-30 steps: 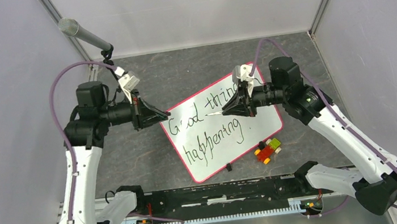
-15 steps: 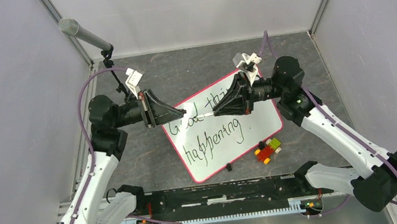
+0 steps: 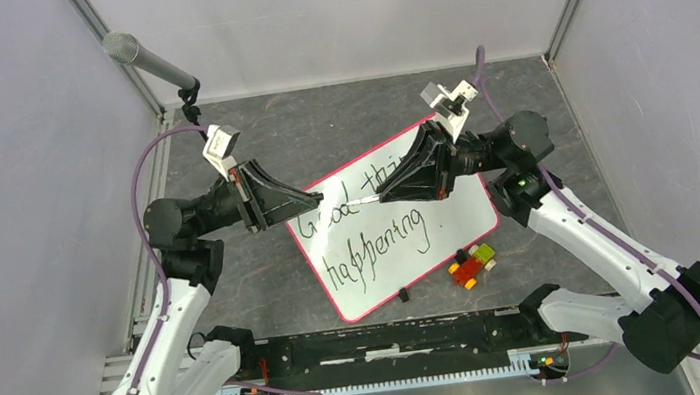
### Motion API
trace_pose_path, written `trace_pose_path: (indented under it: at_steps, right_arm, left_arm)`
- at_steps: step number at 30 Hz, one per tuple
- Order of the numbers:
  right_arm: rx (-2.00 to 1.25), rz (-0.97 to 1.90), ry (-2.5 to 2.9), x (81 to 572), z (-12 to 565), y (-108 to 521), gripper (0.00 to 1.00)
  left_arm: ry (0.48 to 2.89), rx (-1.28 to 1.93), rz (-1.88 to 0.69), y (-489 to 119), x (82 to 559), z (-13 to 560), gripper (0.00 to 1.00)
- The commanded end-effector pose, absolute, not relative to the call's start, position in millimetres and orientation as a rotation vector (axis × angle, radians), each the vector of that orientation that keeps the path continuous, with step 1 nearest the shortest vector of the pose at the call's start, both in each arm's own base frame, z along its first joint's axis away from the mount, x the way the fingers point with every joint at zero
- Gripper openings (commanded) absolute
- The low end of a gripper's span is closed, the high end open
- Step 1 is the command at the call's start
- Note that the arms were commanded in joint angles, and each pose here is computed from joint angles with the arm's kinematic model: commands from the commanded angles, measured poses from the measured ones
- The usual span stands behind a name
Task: Write a sentence on the whiteboard
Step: Insert the whiteboard marker without the cap into the pen cap.
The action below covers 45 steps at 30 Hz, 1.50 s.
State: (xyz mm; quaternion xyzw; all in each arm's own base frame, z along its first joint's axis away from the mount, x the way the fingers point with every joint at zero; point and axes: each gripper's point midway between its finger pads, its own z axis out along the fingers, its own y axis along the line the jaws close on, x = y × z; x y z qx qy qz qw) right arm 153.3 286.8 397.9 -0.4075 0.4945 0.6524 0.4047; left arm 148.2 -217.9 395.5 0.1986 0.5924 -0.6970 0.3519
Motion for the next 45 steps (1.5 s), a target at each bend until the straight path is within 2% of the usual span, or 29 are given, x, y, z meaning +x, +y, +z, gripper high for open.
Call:
trace_pose_path:
  at_steps: [1,10,45]
  right_arm:
    - [-1.009,1.623,1.229,160,407,288,0.00]
    - [-0.991,1.570,1.271,179,406,296,0.00]
    - [-1.011,1.611,1.280,177,402,306,0.00]
  left_arm:
    - [1.493,0.503,-1.818,-218,145,411,0.02]
    - [1.536,0.532,-1.808,-224,149,404,0.03]
    - [1.622,0.591,-1.769,-233,151,390,0.03]
